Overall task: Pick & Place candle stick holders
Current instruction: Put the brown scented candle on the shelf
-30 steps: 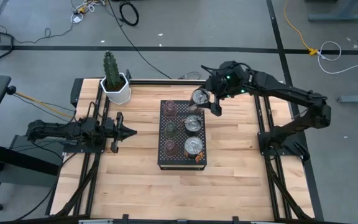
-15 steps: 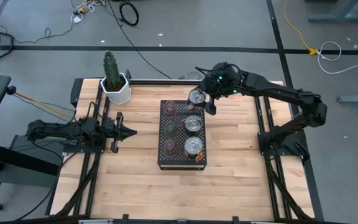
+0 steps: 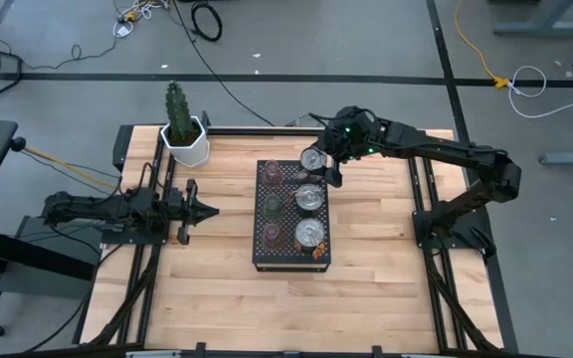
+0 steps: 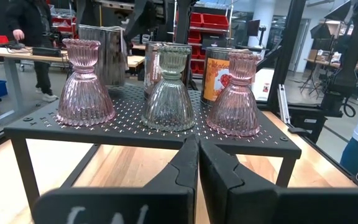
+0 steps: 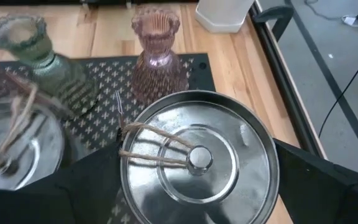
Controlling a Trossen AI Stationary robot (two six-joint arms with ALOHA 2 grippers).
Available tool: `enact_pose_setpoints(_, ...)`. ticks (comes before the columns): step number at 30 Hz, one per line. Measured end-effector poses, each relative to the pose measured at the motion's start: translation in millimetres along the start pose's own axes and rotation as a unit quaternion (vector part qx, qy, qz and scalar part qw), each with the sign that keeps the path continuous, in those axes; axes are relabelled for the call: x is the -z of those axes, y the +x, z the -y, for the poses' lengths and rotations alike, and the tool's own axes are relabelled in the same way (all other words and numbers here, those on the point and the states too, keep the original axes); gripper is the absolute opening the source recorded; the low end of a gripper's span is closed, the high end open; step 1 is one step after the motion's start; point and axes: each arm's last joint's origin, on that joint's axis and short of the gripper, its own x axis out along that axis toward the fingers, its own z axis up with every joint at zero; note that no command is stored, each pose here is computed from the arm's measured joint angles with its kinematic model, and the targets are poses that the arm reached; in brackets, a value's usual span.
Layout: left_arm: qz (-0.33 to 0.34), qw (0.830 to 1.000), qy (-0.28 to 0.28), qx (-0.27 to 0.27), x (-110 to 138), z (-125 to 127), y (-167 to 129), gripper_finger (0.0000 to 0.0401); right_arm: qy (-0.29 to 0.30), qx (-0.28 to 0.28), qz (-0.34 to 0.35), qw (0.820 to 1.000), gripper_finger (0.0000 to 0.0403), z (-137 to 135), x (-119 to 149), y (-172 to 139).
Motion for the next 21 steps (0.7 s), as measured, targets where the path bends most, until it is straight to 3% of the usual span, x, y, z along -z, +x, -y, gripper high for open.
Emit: enact_pose_setpoints(21, 0.0, 1.0, 0.0, 0.0, 0.0, 0.0, 0.0, 0.0018, 0.005, -0.007, -0.013, 1.0, 0.0368, 1.4, 3.0, 9.6)
